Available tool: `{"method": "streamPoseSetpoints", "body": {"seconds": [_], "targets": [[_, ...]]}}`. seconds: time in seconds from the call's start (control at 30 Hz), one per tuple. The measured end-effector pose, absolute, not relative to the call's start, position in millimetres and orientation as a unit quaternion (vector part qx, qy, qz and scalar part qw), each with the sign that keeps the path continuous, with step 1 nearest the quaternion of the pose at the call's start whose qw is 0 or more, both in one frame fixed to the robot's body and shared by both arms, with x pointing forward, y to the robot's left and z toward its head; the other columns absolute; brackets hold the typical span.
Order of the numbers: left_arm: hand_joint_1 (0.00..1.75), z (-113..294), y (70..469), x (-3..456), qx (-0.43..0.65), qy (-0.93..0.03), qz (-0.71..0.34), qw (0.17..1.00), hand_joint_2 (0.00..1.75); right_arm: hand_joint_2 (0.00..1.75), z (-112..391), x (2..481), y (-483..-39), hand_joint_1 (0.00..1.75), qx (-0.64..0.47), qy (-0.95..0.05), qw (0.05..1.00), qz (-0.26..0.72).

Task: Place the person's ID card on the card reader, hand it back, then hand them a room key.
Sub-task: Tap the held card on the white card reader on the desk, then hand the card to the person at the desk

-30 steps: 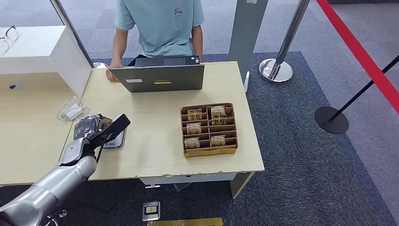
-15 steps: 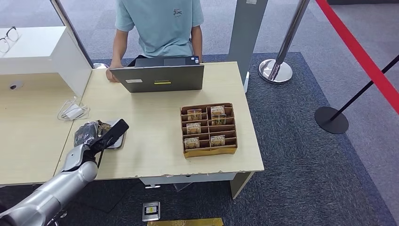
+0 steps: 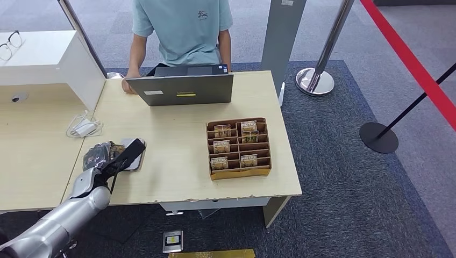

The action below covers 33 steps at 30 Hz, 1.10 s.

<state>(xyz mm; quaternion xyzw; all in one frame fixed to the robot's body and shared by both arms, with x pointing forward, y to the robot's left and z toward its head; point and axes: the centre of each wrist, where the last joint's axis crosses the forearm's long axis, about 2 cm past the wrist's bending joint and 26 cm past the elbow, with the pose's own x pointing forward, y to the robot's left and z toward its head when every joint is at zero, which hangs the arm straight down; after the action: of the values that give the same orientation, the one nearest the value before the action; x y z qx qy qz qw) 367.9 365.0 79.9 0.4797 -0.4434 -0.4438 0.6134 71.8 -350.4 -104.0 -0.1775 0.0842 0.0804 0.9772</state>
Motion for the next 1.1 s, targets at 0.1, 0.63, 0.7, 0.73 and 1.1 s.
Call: {"method": "streamPoseSetpoints", "body": {"seconds": [0.1,0.63,0.7,0.73,1.1], "targets": [[1.75,78.3,365.5,366.6,0.479,-0.441,-0.444,0.615,1.75,0.00,-104.0,71.9,-350.6,0.00,-0.178,0.083,0.977,0.081],[1.75,75.6,366.7,364.3,0.479,-0.436,-0.444,0.618,1.75,0.00,-103.9,71.9,-351.2,0.00,-0.178,0.081,0.977,0.082],[1.75,75.6,366.9,364.3,0.479,-0.436,-0.444,0.619,1.75,0.00,-103.9,71.9,-351.2,0.00,-0.178,0.081,0.977,0.082],[1.75,75.5,367.0,364.2,0.479,-0.436,-0.444,0.619,1.75,0.00,-103.9,71.9,-351.2,0.00,-0.178,0.080,0.977,0.083],[1.75,73.6,367.8,362.7,0.479,-0.433,-0.443,0.622,1.75,0.00,-103.9,71.9,-351.0,0.00,-0.177,0.078,0.977,0.083]]}}
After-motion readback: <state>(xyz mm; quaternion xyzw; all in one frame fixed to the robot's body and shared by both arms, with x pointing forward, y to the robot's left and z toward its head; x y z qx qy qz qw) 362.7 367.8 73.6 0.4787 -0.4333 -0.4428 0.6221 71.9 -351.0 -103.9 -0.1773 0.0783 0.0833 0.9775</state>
